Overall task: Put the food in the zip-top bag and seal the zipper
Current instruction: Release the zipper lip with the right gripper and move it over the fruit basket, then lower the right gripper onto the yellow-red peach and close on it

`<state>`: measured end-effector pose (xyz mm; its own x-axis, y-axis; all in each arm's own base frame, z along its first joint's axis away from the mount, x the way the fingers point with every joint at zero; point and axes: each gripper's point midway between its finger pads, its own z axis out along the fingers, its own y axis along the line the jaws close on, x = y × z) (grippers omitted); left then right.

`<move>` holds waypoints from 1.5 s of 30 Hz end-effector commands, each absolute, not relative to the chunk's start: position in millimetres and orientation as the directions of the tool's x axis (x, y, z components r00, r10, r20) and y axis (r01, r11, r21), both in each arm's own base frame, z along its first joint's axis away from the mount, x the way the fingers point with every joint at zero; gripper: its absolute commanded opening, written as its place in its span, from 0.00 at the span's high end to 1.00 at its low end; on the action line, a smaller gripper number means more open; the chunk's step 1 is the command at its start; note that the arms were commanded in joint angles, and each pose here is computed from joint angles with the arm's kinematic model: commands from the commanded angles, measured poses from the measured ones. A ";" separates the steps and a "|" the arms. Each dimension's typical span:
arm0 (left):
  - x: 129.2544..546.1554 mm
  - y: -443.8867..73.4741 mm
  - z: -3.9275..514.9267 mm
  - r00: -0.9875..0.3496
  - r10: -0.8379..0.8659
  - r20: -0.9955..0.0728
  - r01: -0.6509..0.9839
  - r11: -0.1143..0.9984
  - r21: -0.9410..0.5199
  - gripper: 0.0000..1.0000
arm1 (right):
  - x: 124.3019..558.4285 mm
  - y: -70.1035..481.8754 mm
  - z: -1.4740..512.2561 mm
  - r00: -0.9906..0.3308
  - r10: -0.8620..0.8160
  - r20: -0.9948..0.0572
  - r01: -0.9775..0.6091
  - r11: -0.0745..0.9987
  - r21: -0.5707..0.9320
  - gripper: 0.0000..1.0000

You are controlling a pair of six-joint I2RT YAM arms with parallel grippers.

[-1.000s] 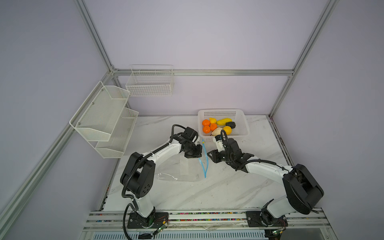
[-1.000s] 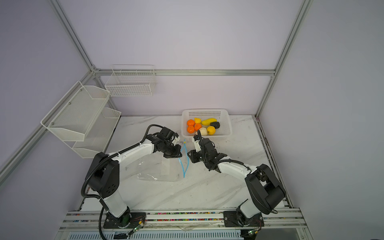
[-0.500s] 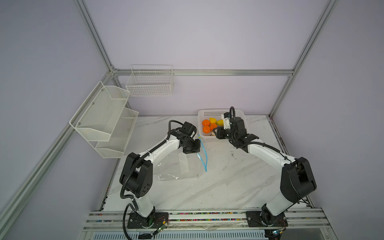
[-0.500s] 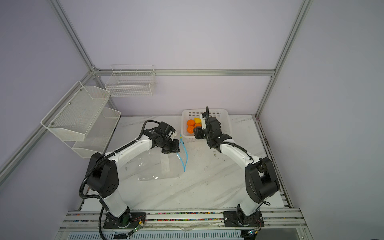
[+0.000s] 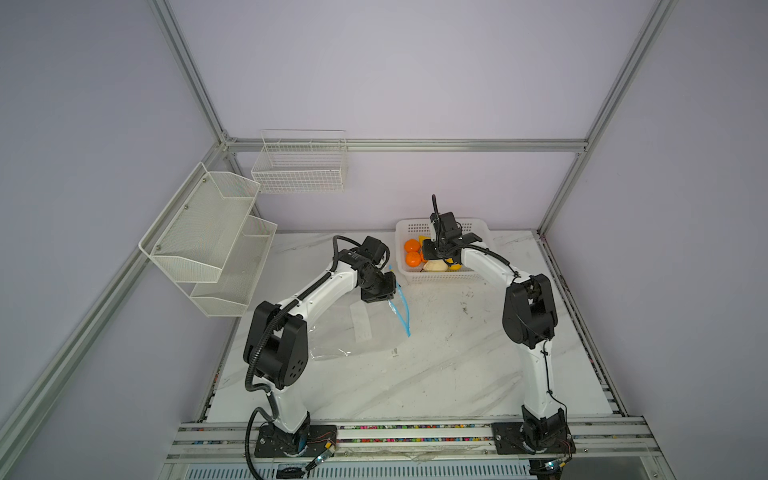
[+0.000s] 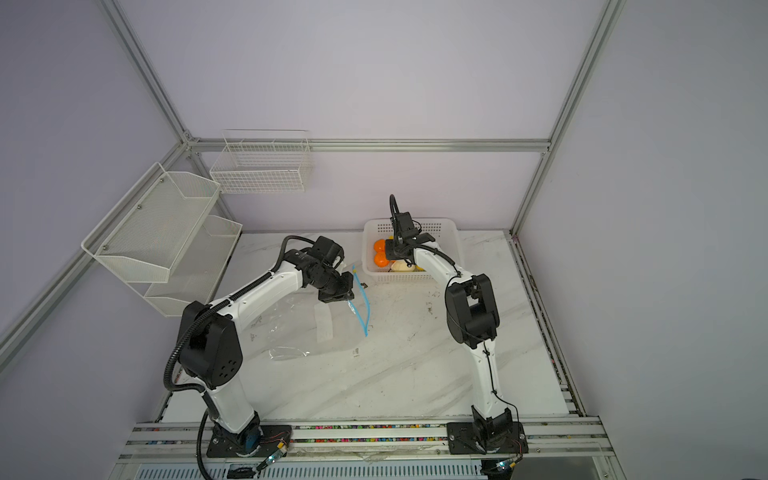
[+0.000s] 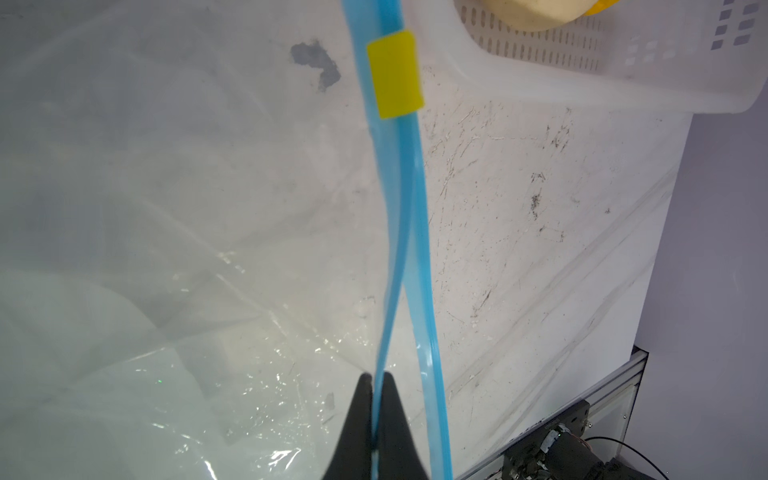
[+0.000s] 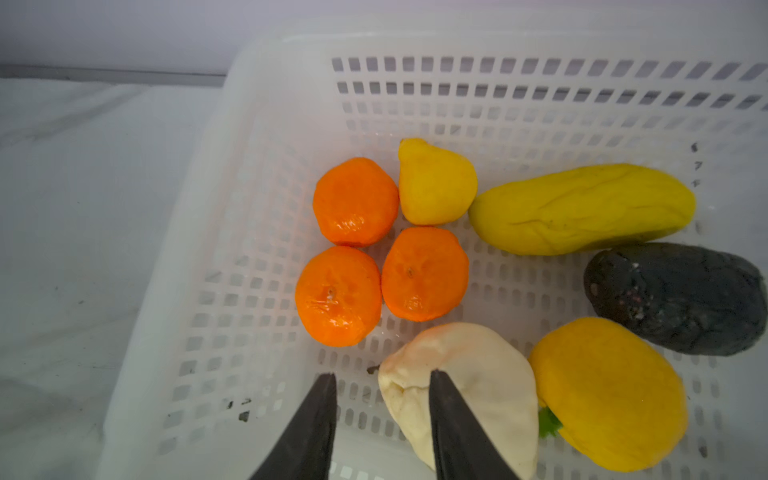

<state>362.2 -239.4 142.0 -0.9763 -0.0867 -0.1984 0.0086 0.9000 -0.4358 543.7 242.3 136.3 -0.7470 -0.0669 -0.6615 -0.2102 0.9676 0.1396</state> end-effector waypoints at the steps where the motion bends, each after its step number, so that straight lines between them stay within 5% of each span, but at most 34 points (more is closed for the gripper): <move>1: 375.4 -247.5 178.4 -0.958 -0.072 -0.276 0.071 0.877 -0.476 1.00 | 543.2 221.7 165.1 -0.734 -0.098 -0.672 -0.188 0.980 0.063 0.56; 8: 374.9 -248.3 175.6 -0.961 -0.068 -0.267 0.071 0.875 -0.478 1.00 | 539.0 197.3 151.8 -0.758 -0.097 -0.645 -0.141 0.990 0.017 0.39; 23: 380.0 -247.9 178.3 -0.959 -0.067 -0.275 0.072 0.882 -0.465 1.00 | 583.5 117.2 133.3 -0.770 0.003 -0.638 0.012 1.000 -0.011 0.37; 28: 380.9 -248.2 176.4 -0.961 -0.070 -0.268 0.065 0.883 -0.464 1.00 | 577.0 127.8 132.0 -0.783 0.006 -0.622 -0.037 0.998 0.056 0.23; 45: 374.3 -246.1 166.8 -0.968 -0.061 -0.244 0.059 0.888 -0.455 1.00 | 555.5 133.3 72.6 -0.870 0.004 -0.493 -0.045 0.995 0.087 0.23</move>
<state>366.9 -243.0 144.8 -0.9789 -0.0746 -0.1903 0.0161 0.9000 -0.4356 568.5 135.6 93.4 -0.8332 0.0093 -0.5530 -0.0532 0.9939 0.0969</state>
